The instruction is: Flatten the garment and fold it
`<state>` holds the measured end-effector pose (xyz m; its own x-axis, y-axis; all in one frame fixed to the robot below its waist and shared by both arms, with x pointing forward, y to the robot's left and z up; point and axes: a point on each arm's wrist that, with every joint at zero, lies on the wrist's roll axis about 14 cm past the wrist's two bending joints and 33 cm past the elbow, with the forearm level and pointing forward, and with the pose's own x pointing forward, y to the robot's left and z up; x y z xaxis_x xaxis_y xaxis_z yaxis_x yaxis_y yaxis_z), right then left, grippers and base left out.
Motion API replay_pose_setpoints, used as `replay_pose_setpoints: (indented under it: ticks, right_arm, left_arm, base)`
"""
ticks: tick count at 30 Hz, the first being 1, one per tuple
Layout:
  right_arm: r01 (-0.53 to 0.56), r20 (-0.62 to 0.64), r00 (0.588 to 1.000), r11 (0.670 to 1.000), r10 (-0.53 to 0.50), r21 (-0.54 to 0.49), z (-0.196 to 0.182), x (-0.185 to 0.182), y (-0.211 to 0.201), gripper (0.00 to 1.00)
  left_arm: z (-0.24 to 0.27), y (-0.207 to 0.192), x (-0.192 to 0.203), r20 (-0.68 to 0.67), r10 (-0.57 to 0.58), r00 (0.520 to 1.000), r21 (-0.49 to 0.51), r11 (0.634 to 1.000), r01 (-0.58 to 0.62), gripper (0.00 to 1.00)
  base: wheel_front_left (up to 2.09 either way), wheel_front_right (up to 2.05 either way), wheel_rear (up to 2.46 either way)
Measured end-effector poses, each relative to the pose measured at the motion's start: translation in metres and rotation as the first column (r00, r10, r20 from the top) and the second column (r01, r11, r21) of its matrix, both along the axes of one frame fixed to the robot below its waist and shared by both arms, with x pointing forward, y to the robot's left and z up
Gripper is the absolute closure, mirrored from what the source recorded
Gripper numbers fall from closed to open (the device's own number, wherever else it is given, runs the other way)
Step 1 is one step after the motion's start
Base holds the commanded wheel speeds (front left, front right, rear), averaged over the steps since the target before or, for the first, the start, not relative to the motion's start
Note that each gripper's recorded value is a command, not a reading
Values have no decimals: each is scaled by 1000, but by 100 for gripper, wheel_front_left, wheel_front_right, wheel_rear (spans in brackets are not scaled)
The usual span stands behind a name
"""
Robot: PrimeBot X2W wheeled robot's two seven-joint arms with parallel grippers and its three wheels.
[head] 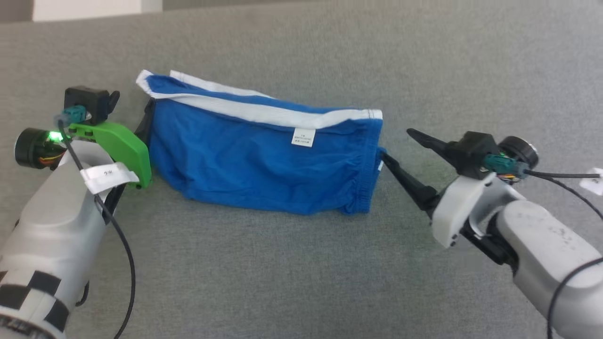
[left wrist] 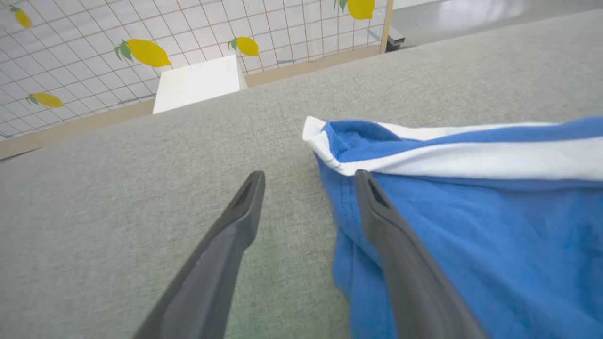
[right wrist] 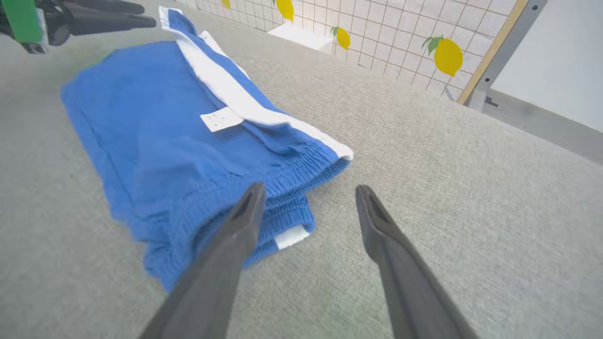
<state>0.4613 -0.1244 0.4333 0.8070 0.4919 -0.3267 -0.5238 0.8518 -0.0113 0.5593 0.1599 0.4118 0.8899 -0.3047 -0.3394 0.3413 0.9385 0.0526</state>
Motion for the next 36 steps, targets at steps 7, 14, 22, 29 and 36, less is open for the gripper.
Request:
replay_pose_setpoints:
  ticks: [7,14,22,29,36]
  right_arm:
    - [28,151,988,999,-33,33,74,-3,-7,0]
    - [18,77,997,997,-12,-71,96,-10,1,0]
    - [-71,-275,961,966,-1,-250,67,-23,11,0]
    - [-138,-545,837,945,-48,-296,33,-37,11,0]
    - [-117,-639,765,959,-78,-258,12,-27,21,0]
  left_arm:
    - [99,18,-15,296,64,953,-22,998,-60,0]
    - [156,50,-73,509,176,843,-12,980,-197,0]
    - [171,70,-139,610,233,757,24,950,-312,0]
    - [143,77,-175,517,361,776,-98,926,-366,0]
    - [131,80,-187,465,399,791,-175,917,-360,0]
  base:
    - [0,0,0]
    - [0,0,0]
    - [0,0,0]
    - [0,0,0]
    - [0,0,0]
